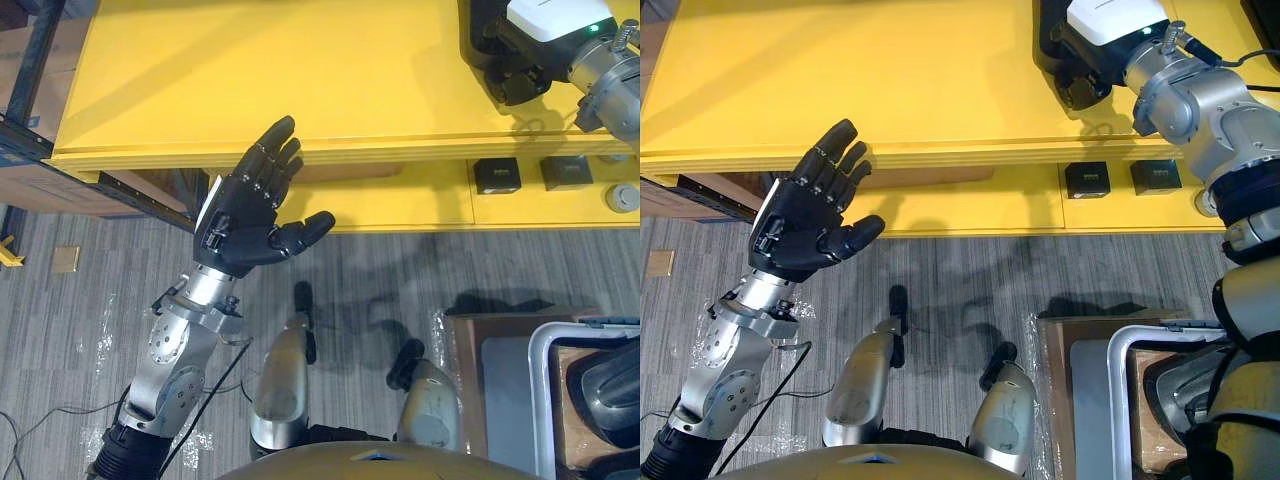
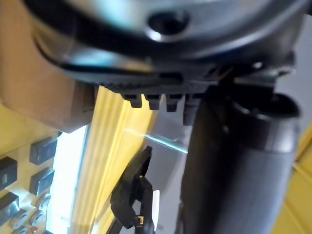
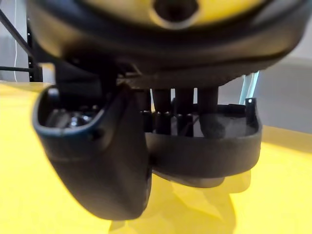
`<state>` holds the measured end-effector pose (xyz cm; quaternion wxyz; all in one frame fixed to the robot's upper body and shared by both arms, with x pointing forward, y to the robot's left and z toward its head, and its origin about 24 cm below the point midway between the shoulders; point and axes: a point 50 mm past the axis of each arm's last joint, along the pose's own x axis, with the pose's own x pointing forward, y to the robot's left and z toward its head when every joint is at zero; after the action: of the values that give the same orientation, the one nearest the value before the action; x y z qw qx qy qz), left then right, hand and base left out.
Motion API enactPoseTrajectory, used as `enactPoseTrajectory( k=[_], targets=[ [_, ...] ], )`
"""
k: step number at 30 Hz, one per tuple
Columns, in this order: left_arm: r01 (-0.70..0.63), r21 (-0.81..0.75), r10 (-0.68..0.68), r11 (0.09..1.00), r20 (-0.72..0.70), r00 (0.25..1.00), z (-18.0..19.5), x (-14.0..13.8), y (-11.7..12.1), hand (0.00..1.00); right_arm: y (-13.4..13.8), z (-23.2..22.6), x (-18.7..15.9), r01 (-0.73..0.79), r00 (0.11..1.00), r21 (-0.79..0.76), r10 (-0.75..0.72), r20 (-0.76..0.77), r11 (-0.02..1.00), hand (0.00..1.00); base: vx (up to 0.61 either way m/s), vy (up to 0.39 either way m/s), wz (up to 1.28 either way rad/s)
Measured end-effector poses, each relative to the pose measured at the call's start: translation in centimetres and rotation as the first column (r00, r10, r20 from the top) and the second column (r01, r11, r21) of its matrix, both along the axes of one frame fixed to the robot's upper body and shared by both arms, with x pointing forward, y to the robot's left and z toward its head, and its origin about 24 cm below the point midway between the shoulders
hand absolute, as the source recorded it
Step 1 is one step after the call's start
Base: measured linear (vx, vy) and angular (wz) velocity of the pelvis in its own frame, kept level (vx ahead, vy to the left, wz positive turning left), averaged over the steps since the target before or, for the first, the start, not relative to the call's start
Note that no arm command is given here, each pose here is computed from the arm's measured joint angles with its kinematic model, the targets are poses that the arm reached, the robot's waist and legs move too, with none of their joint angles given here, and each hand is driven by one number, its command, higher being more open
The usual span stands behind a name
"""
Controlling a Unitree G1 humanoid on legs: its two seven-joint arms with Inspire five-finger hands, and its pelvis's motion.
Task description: Walk over and take three plastic housings, then place them on the shelf
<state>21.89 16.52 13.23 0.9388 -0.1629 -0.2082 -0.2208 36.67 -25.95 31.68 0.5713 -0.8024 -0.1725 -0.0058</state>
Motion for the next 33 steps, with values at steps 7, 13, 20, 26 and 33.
enactPoseTrajectory(
  k=[7,13,20,26,33],
  targets=[
    [0.000,0.013,0.000,1.000,0.002,1.000,0.0,0.0,0.2,1.00,0.1,0.1,-0.4,-0.033,0.999,-0.005,0.033,-0.013,0.999,0.00,0.00,0.000,0.00],
    [0.007,0.038,-0.008,0.999,0.006,1.000,0.1,0.0,0.4,1.00,0.1,0.1,-0.5,-0.051,0.998,0.024,0.051,-0.023,0.998,1.00,0.00,0.000,0.00],
    [0.005,0.042,-0.006,0.999,0.012,1.000,0.2,0.0,0.5,1.00,-0.2,0.0,-0.6,-0.043,0.999,0.020,0.043,-0.023,0.999,1.00,0.00,0.000,0.00],
    [0.012,0.055,-0.012,0.998,0.009,1.000,0.1,-0.1,0.7,1.00,-0.2,0.0,-0.6,-0.042,0.999,0.020,0.043,-0.024,0.999,1.00,0.00,0.000,0.00],
    [0.012,0.059,-0.012,0.998,0.007,1.000,0.0,-0.3,0.8,1.00,-0.9,-0.7,-1.2,-0.029,0.998,-0.005,0.029,-0.056,1.000,1.00,0.00,0.000,0.00]
  ],
)
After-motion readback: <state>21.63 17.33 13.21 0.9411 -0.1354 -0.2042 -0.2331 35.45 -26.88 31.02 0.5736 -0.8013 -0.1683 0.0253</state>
